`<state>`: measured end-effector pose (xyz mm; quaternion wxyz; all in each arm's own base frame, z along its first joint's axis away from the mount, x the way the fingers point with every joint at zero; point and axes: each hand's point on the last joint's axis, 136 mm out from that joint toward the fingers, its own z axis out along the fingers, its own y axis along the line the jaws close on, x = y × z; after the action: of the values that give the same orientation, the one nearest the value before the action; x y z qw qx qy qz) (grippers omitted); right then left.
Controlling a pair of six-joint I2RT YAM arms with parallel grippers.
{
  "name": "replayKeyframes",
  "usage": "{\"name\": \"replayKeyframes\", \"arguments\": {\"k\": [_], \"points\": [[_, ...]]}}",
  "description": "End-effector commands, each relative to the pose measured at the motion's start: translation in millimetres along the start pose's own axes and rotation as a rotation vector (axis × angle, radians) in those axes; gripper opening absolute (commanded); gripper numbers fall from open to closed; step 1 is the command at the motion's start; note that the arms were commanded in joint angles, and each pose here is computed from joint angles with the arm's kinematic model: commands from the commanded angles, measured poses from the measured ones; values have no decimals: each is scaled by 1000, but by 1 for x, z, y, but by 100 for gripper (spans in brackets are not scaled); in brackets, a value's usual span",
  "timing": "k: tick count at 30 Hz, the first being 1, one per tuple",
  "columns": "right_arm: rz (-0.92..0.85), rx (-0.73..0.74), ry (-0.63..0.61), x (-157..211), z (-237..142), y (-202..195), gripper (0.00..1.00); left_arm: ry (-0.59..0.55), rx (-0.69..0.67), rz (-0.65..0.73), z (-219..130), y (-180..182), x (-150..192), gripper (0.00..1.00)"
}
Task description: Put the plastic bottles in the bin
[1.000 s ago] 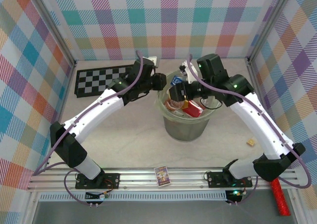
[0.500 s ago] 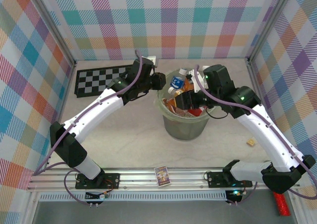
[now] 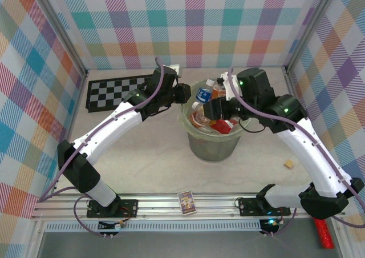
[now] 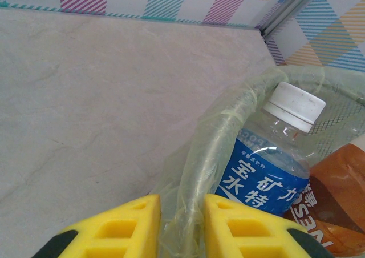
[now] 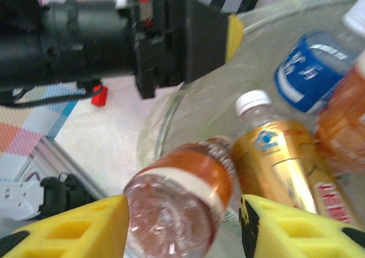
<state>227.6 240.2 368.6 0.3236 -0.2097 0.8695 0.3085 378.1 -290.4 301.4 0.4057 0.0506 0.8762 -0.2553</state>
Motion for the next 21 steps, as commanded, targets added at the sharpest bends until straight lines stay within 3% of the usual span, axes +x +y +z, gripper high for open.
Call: {"name": "replayKeyframes", "arguments": {"k": [1, 5, 10, 21], "points": [[-20, -32, 70, 14, 8, 16, 54, -18, -55, -21, -10, 17, -9, 25], [-25, 51, 91, 8, 27, 2, 54, -20, -53, -23, -11, 18, -9, 25], [-36, 178, 30, -22, 42, -17, 51, -35, -53, -27, -19, 20, -11, 25], [29, 262, 0, -60, 62, -56, 48, -93, -80, -35, -44, 32, -22, 26]]}}
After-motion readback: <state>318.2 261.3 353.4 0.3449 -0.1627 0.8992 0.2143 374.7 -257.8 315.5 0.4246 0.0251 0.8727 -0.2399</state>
